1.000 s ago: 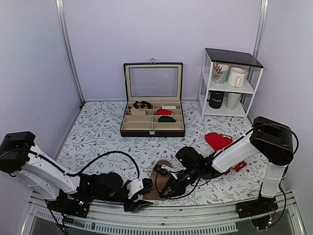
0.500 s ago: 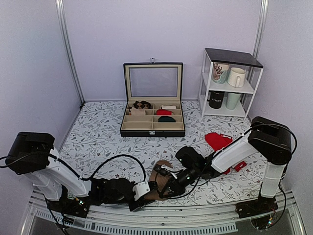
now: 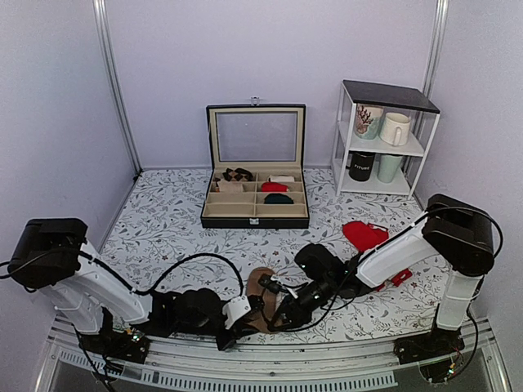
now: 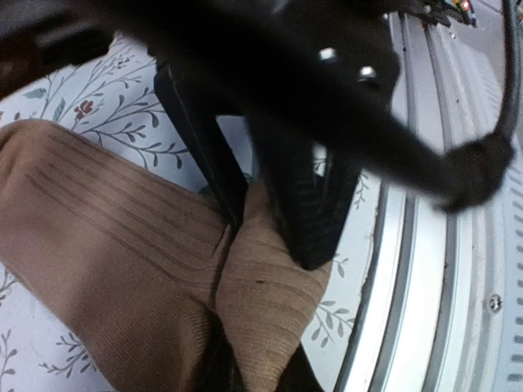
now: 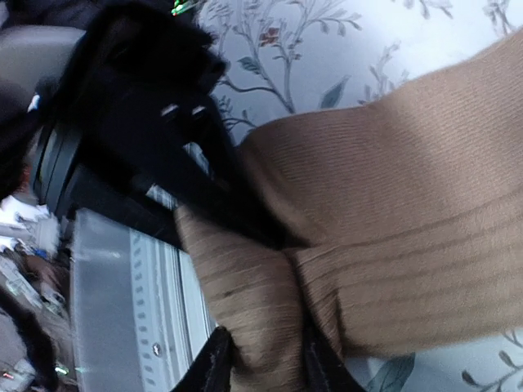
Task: Roll the socks
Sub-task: Roll a pair of socks at the center of the board.
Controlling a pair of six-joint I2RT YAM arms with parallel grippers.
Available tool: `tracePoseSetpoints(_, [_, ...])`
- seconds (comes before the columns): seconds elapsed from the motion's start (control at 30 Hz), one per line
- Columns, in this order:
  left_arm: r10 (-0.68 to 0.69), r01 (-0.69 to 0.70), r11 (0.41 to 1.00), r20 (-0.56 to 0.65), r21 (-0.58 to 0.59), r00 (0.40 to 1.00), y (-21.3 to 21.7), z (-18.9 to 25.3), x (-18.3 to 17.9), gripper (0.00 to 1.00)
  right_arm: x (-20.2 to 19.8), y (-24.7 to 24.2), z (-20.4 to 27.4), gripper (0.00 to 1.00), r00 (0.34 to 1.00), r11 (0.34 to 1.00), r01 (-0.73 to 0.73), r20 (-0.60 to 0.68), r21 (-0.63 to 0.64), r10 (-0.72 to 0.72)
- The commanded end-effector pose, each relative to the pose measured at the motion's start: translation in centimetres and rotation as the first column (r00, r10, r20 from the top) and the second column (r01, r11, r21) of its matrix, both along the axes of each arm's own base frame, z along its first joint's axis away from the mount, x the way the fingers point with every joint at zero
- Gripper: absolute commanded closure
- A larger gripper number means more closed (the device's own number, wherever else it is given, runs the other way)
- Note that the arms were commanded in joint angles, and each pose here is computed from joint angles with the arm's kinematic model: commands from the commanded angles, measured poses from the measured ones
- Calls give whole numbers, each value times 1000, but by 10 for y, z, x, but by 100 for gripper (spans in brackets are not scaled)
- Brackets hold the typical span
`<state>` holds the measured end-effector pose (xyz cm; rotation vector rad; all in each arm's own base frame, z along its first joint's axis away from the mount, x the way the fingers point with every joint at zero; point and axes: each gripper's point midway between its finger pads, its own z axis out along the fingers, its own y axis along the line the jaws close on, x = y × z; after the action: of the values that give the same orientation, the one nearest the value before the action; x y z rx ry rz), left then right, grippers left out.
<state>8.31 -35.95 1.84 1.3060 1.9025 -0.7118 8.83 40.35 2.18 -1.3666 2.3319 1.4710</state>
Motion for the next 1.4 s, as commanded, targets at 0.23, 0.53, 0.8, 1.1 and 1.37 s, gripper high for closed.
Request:
tracePoseSetpoints(0.23, [48, -8, 996, -461, 87, 886, 37, -40, -23, 100, 24, -21, 77, 41, 712, 967, 17, 676, 255, -191])
tracePoseSetpoints(0.53, [64, 6, 992, -547, 124, 835, 39, -61, -28, 100, -8, 2, 69, 35, 657, 961, -159, 751, 227, -69])
tracePoseSetpoints(0.8, [67, 4, 992, -553, 126, 831, 42, -62, -29, 100, -6, 5, 40, 37, 676, 982, -113, 736, 149, -34])
tracePoseSetpoints(1.1, [69, 2, 992, -551, 127, 832, 43, -64, -28, 100, -12, 3, 18, 51, 739, 992, -83, 673, 100, -5])
tracePoseSetpoints(1.37, [79, -7, 991, -547, 133, 834, 43, -65, -25, 100, -13, 3, 9, 81, 773, 995, -65, 635, 73, 3])
